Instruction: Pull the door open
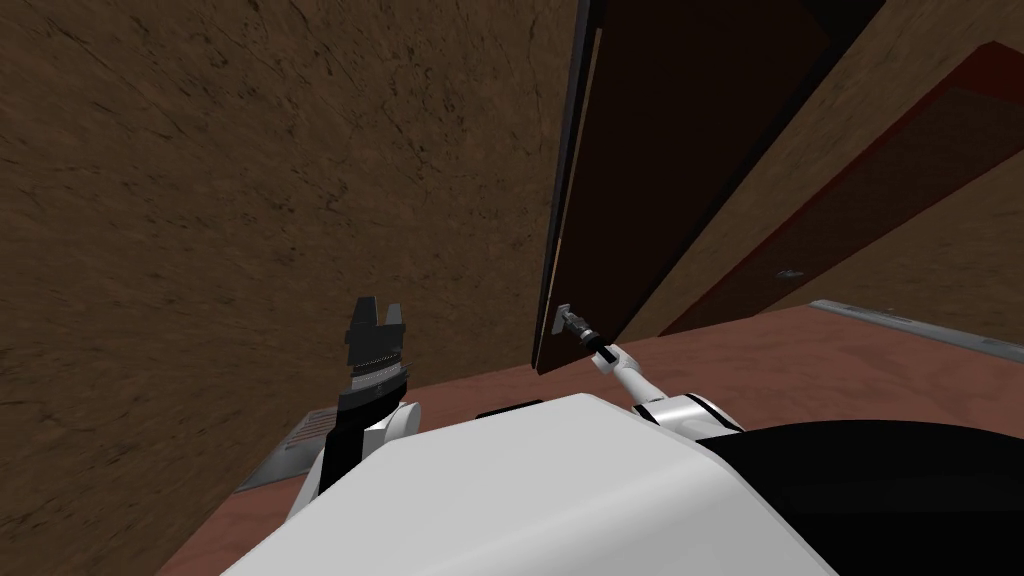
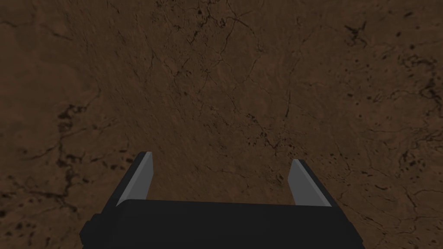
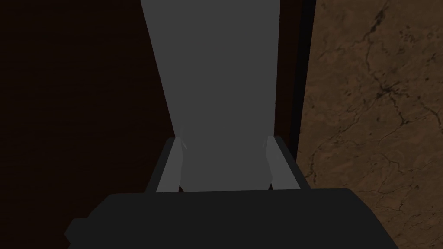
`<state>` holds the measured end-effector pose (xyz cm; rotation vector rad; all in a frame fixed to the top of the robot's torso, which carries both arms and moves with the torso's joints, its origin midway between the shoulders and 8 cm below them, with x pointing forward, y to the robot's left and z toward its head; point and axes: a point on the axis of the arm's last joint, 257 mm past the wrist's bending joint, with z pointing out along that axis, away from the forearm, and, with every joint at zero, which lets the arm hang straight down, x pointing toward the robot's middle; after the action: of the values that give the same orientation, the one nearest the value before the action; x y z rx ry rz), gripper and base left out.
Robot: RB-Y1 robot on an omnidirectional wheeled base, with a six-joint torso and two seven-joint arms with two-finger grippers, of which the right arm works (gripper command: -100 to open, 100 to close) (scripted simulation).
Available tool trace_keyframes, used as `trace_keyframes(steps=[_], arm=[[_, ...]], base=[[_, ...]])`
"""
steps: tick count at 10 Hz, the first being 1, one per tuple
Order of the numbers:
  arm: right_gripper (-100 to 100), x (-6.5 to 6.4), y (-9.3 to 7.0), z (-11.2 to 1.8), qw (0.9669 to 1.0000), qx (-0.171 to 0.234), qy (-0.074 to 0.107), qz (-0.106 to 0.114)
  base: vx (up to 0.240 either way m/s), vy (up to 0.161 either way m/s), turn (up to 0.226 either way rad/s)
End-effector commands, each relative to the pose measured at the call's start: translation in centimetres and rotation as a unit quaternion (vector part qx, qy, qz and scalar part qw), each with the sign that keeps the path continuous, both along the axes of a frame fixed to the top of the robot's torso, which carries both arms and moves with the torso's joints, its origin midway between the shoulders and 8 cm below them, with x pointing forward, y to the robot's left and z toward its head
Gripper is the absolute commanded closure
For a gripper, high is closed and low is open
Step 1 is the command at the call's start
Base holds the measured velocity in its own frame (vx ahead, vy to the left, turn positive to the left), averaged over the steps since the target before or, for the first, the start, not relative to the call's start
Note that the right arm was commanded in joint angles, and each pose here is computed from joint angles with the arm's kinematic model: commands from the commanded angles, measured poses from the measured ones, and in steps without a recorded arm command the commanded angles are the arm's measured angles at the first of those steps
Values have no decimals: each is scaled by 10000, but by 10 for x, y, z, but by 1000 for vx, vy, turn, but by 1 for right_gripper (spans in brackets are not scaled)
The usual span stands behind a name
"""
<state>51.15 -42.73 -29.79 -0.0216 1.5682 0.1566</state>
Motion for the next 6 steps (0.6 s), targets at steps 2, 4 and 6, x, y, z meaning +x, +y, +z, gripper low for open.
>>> trace_keyframes(steps=[2, 4, 6], arm=[[100, 2, 1, 3, 9993, 366, -12, -35], [100, 3, 1, 4, 9978, 666, -6, -69], [100, 4, 1, 5, 9944, 1054, -2, -111]], base=[[-28, -35, 47], [-32, -32, 52], [-36, -51, 68]])
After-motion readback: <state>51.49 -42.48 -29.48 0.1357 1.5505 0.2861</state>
